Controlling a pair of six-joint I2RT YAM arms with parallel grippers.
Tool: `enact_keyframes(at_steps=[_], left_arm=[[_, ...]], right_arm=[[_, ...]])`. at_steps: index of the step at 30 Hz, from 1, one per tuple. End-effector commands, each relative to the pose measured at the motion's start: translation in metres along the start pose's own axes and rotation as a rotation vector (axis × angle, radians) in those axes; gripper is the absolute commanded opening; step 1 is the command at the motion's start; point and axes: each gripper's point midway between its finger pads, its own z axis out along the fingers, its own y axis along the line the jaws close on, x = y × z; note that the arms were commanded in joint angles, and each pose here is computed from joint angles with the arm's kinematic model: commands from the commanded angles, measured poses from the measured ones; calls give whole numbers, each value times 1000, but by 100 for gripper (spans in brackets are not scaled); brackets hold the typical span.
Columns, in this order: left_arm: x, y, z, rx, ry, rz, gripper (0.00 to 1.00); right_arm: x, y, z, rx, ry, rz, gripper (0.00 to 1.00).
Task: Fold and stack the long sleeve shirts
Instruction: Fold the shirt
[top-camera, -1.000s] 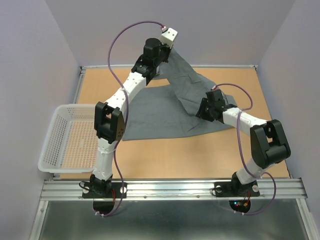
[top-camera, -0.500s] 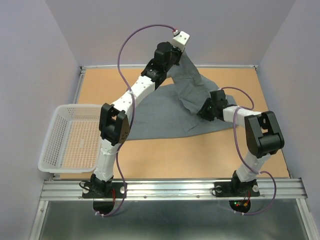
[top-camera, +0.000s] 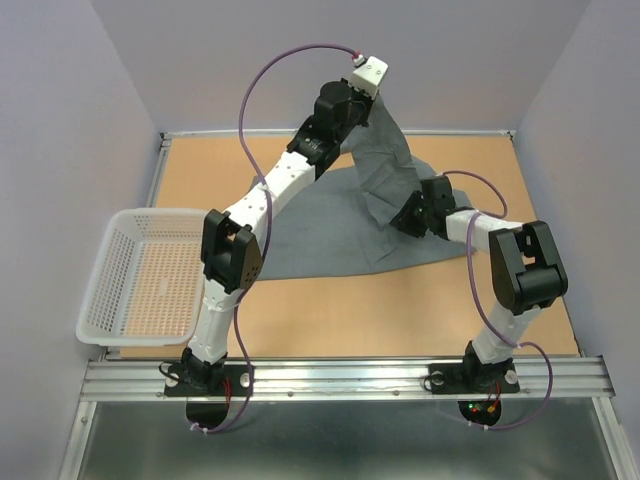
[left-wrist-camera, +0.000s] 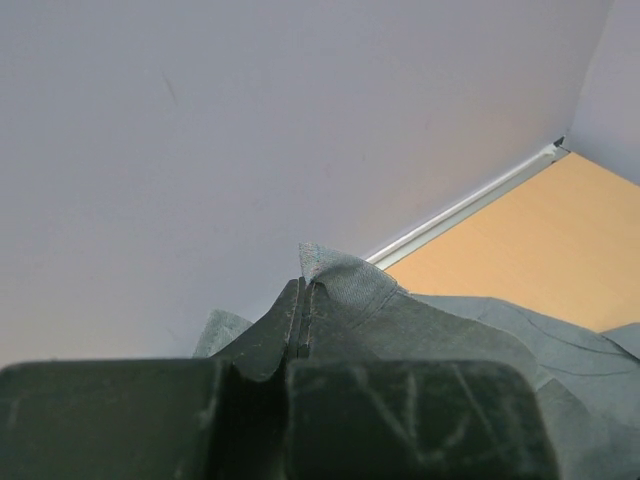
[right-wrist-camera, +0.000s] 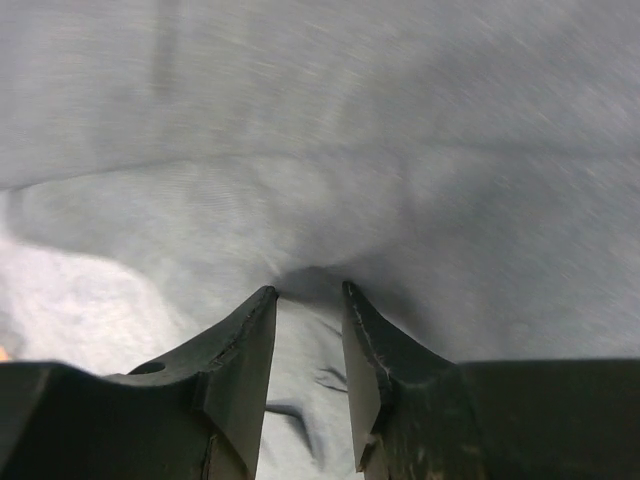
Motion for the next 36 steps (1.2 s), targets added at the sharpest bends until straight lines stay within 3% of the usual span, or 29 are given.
enact_keyframes(at_steps=[1,13,22,36], left_arm=[[-99,2,-28,2,-202,-23,0],[-127,-11,-42,32,-247,-38,0],[-151,-10,-62,49,-279,-48,0],[-114,-28,-69,118,-221,-25,0]], right_arm=[[-39,50,-8,-157,-89,-1,38],[-31,50,19,-181,-49,64,36],[-60,58,16,-200,-114,53,38],[-64,24,5,-140,-139,113,41]])
